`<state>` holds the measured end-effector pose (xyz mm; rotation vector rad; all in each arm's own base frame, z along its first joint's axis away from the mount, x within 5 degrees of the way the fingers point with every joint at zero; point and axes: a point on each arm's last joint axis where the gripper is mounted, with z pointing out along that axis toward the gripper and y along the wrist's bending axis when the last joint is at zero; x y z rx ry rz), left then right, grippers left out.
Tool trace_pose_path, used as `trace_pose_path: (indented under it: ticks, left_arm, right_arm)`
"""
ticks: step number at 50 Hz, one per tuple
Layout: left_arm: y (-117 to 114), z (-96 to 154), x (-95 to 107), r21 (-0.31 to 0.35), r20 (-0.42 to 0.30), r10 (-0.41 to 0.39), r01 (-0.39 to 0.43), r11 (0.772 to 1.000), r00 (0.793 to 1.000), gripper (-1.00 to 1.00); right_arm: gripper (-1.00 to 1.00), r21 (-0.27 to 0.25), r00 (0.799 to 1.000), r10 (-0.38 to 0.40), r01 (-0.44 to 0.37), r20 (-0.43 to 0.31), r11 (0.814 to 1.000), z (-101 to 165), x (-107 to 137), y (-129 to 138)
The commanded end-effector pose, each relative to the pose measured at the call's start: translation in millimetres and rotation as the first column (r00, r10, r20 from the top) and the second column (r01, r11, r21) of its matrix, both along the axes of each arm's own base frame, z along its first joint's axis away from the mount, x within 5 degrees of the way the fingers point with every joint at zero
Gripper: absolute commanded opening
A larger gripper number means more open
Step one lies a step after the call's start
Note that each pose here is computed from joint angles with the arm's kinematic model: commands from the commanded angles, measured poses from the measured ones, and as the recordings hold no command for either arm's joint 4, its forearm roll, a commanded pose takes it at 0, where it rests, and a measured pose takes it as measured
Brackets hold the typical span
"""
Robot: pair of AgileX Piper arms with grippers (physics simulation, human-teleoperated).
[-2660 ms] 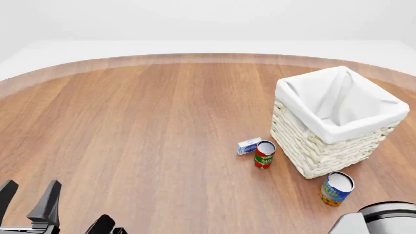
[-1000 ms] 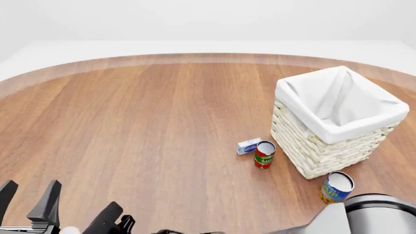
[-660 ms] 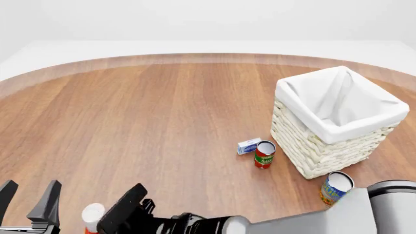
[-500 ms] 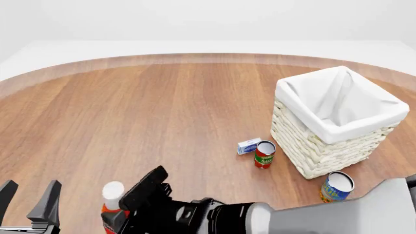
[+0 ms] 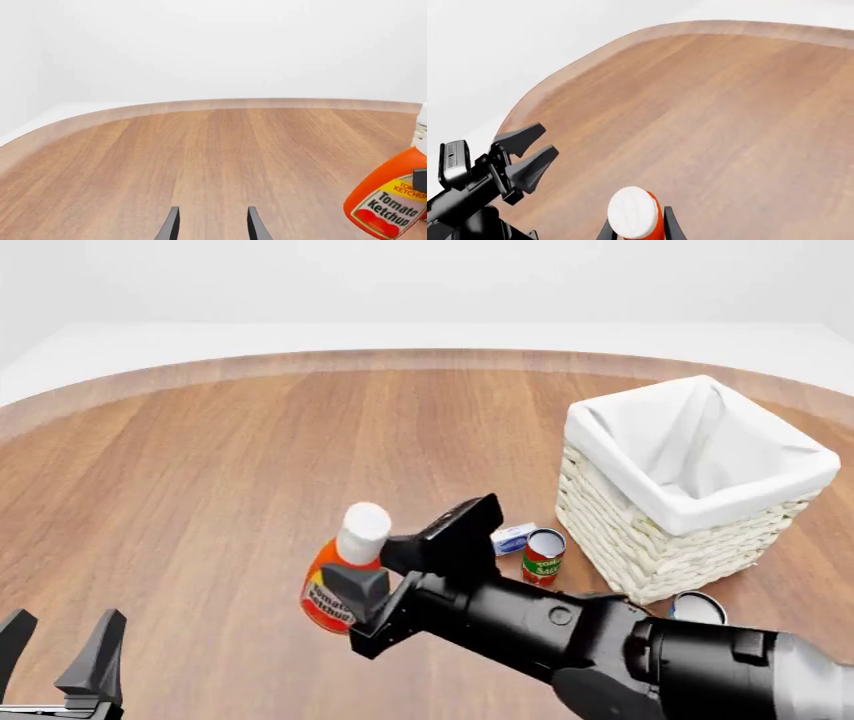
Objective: Pick up the ketchup, and put it in the basket.
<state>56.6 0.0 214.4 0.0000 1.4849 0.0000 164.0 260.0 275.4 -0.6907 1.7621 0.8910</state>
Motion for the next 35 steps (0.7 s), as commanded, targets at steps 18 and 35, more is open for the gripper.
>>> trace_pose_path:
  ticks: [18, 35]
  left_arm:
    - [0.0, 0.0, 0.0, 0.0, 0.0, 0.0, 0.0, 1.0, 1.0, 1.0]
    - [0.0, 0.0, 0.0, 0.0, 0.0, 0.0, 0.0, 1.0, 1.0, 1.0]
  right_arm:
    - [-1.0, 0.198, 0.98, -0.173, 0.151, 0.101, 0.969, 57.8, -20.8, -98.5]
    - [-1.0, 0.218, 0.886, -0.344, 0.285, 0.312, 0.933, 78.9, -18.1, -145.0]
